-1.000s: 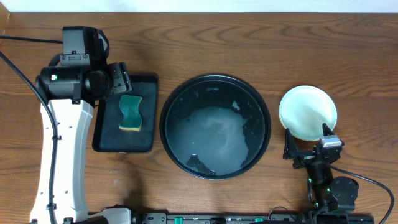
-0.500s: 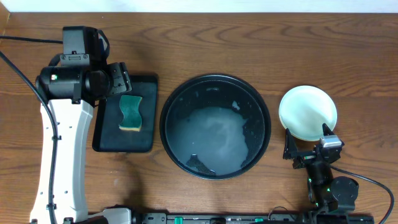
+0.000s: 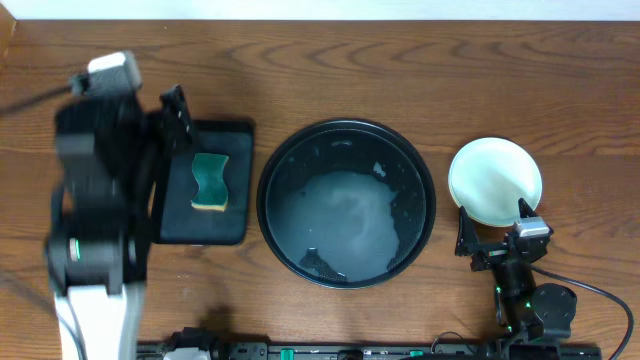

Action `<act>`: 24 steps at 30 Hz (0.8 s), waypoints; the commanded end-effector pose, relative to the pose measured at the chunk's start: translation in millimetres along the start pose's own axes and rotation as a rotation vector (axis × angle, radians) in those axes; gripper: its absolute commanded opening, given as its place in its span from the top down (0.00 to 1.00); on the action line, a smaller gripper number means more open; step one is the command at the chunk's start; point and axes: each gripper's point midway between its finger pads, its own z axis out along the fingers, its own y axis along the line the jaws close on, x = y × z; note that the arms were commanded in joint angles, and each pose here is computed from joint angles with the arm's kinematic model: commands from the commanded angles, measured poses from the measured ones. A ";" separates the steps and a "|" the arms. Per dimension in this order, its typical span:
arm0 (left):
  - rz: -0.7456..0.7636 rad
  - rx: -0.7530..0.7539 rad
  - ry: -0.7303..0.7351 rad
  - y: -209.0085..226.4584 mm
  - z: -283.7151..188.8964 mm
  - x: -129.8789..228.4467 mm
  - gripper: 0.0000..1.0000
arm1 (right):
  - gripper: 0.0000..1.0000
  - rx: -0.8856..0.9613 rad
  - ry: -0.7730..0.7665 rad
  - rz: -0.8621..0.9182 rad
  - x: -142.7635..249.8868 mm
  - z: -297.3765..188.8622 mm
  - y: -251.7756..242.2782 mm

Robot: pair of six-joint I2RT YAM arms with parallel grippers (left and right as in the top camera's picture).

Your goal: Clean dirty plates on tray and stack at the side

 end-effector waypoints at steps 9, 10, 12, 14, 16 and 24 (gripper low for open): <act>0.337 0.080 -0.190 13.8 -25.8 108.9 0.25 | 0.01 -0.014 0.006 -0.018 1.8 0.2 3.1; 0.336 0.077 -0.188 17.0 -23.9 119.4 0.25 | 0.01 -0.014 0.006 -0.018 1.8 0.2 3.1; 0.334 0.069 -0.190 22.4 -21.3 134.0 0.25 | 0.01 -0.014 0.006 -0.018 1.8 0.2 3.1; 0.332 0.061 -0.187 27.8 -19.2 149.4 0.25 | 0.01 -0.014 0.006 -0.018 1.8 0.2 3.1; 0.330 0.043 -0.183 34.0 -17.7 163.1 0.26 | 0.01 -0.014 0.006 -0.018 1.8 0.2 3.1; 0.321 -0.023 -0.222 52.9 -17.5 194.2 0.25 | 0.01 -0.015 0.006 -0.018 1.8 0.2 3.2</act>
